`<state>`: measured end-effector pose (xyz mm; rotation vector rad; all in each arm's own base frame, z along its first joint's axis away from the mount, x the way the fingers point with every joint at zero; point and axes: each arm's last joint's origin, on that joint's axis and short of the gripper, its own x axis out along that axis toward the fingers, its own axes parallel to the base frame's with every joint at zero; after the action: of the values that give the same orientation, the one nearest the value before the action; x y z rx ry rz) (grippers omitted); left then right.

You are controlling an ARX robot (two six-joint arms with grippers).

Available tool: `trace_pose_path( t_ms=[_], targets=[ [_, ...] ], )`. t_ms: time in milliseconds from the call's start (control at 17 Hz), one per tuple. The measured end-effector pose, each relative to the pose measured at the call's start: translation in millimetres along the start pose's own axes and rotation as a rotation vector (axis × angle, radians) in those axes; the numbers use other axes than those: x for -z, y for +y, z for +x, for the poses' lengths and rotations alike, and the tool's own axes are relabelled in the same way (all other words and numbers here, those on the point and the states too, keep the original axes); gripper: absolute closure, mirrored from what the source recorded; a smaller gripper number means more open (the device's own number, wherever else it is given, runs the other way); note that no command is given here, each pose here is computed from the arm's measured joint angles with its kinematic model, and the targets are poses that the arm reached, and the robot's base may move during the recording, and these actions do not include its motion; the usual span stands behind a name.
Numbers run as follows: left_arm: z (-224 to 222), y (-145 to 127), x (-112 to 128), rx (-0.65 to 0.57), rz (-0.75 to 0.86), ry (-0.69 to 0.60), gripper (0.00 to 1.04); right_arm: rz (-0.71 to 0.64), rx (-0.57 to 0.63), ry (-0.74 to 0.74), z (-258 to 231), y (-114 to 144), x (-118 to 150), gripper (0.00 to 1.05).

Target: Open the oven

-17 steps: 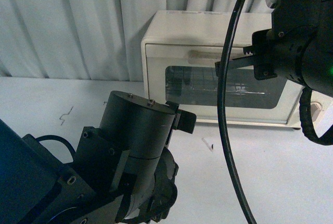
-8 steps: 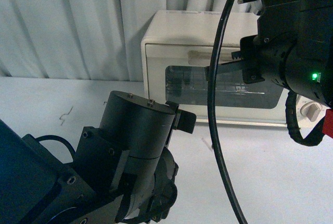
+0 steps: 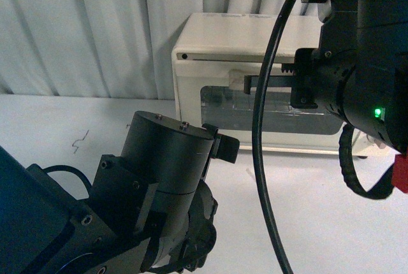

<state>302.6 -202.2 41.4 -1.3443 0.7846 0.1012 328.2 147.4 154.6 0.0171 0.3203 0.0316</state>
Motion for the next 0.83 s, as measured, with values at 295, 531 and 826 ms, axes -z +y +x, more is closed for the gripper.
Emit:
trace_pose_path(
  t_ms=[295, 531, 826],
  targets=[
    [0, 0, 0, 0.0, 0.0, 0.0, 0.07, 0.118, 0.026, 0.095, -40, 1, 17, 1.03],
    [0, 0, 0, 0.0, 0.001, 0.0, 0.07, 0.152, 0.155, 0.021, -83, -34, 0, 1.03],
    [0, 0, 0, 0.0, 0.001, 0.0, 0.07, 0.329, 0.428, 0.157, -140, -119, 38, 0.91]
  ],
)
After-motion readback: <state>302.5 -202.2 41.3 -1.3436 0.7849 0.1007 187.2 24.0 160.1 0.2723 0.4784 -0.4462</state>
